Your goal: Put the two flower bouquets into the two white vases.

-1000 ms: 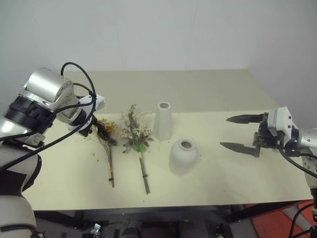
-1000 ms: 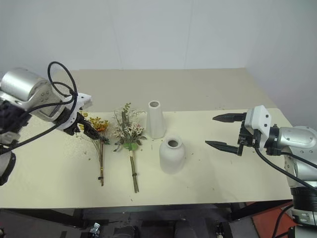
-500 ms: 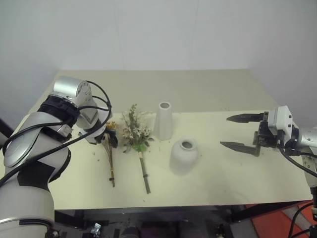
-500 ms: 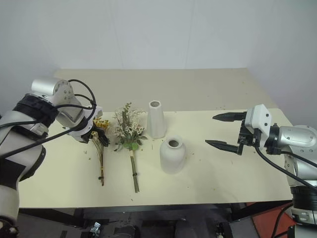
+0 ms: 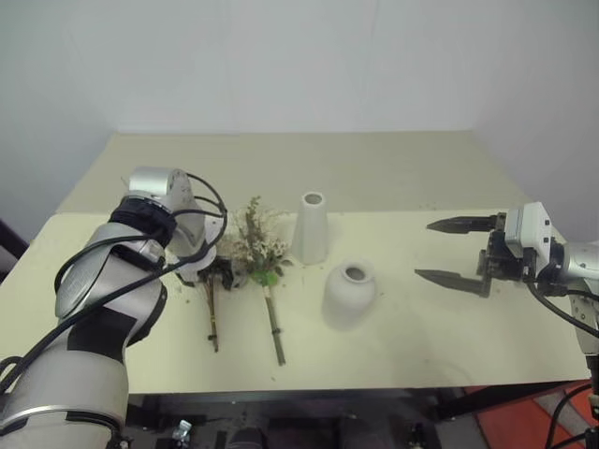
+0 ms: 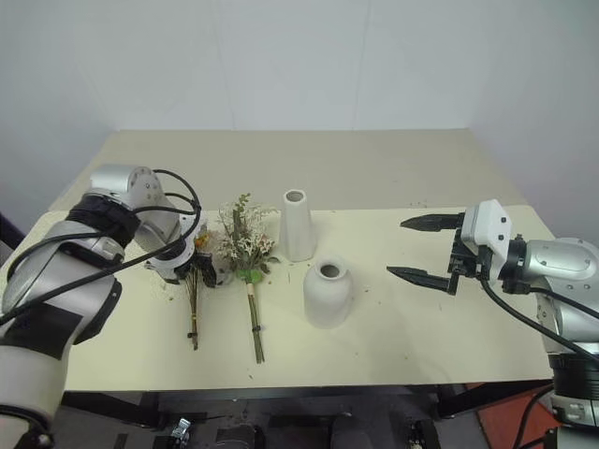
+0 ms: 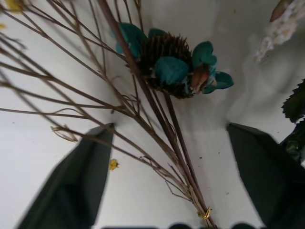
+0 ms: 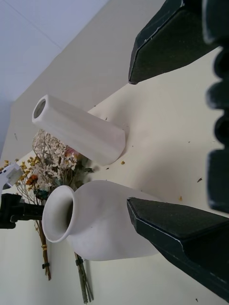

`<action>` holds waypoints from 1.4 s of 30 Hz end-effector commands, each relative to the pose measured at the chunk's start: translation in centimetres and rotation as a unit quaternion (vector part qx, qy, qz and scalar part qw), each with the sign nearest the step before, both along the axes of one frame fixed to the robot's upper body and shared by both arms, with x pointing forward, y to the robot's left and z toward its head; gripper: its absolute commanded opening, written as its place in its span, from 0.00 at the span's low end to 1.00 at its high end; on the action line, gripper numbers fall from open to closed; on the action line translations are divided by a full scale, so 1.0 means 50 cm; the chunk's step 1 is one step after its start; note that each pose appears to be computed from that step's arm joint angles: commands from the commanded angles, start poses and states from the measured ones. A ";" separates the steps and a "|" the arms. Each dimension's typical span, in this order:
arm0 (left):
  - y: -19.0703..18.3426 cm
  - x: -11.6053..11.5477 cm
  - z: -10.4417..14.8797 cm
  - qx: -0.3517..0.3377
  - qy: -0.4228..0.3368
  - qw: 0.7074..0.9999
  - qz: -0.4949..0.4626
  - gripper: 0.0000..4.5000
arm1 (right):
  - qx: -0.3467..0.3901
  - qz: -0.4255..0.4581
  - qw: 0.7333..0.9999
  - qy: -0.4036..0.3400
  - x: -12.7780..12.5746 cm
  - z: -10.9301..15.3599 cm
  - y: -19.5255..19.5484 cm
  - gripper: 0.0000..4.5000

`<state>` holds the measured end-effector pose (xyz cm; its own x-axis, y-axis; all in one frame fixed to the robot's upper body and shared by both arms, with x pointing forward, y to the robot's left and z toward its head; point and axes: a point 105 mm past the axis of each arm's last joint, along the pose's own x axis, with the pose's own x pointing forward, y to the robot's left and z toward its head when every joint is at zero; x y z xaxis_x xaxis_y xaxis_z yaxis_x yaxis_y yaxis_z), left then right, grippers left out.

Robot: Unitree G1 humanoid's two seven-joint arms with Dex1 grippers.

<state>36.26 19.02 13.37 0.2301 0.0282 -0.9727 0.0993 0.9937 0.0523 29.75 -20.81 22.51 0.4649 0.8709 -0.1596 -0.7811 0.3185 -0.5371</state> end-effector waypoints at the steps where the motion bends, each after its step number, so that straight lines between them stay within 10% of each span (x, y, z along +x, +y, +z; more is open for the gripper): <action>1: 0.009 0.003 0.008 0.003 -0.008 1.000 0.009 0.58 | 0.007 0.021 1.000 -0.017 -0.016 0.024 0.007 1.00; 9: 0.010 0.005 0.007 0.001 -0.015 1.000 0.015 0.00 | 0.001 0.039 0.999 -0.004 -0.012 0.026 0.010 1.00; 26: 0.137 0.043 0.170 0.067 -0.287 0.953 0.070 0.00 | 0.002 0.042 0.999 -0.004 0.007 0.030 0.007 1.00; 34: 0.076 0.082 0.317 -0.015 -0.564 0.826 0.005 0.00 | 0.007 0.033 0.999 -0.010 0.009 0.035 0.003 1.00; 42: 0.005 0.062 0.401 -0.142 -0.686 0.706 -0.102 0.00 | 0.005 0.017 1.000 -0.018 0.007 0.037 -0.006 1.00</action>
